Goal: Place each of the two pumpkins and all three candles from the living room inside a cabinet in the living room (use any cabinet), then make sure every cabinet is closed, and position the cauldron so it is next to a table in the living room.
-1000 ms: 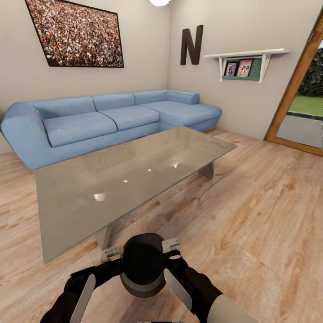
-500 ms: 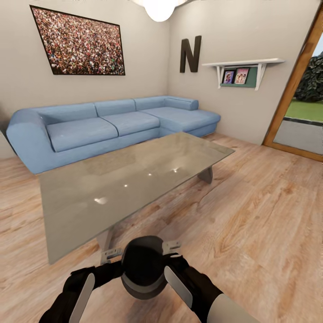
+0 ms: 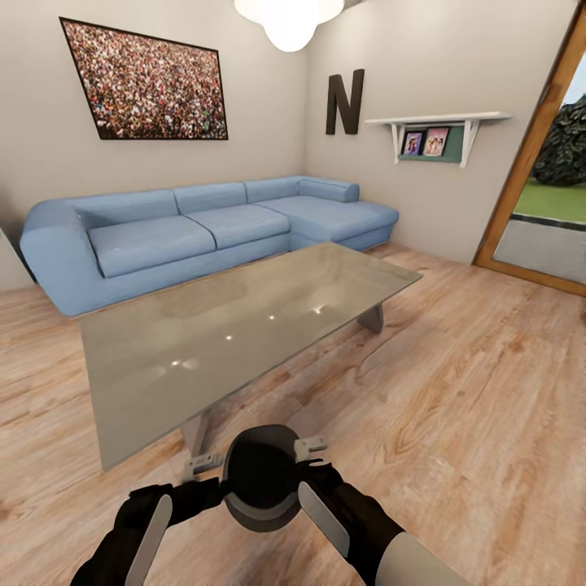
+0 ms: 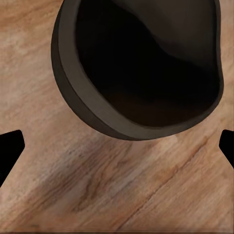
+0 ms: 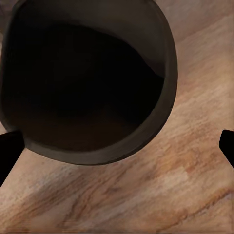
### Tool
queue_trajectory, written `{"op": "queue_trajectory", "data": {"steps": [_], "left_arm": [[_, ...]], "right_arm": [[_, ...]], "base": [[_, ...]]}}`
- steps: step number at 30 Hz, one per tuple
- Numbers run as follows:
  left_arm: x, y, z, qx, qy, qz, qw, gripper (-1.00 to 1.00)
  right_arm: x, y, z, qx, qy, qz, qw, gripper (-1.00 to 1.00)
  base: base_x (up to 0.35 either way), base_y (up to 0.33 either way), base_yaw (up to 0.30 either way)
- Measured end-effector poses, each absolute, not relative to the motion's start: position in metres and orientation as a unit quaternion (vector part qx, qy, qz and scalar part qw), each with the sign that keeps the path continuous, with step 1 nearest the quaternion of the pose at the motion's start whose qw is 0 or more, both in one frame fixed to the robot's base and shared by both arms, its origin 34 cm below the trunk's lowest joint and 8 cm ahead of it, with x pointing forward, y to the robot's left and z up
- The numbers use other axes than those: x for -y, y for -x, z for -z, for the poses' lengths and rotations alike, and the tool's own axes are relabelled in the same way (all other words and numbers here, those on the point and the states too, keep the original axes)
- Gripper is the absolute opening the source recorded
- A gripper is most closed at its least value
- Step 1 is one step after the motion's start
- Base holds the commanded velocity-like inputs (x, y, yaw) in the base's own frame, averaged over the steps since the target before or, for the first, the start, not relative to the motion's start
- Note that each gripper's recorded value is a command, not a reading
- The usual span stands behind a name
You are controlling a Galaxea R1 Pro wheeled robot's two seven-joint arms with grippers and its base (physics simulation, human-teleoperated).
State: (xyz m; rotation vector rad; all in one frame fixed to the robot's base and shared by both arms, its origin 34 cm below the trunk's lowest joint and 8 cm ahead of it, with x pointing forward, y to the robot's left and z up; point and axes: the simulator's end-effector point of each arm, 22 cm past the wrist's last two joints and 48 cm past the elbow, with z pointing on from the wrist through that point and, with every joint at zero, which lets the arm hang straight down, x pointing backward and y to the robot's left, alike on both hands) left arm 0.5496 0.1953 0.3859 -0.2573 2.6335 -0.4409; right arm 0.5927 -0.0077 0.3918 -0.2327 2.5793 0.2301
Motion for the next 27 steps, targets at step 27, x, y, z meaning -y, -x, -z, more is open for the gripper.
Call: {"op": "queue_trajectory", "data": {"steps": [27], "left_arm": [[-0.200,-0.559,-0.442,-0.964,0.094,0.143,0.201,1.00]], "right_arm": [[0.006,-0.608,-0.458,-0.957,0.083,-0.092,0.261,1.00]], "base": [[-0.201,0.000,-0.104]]}}
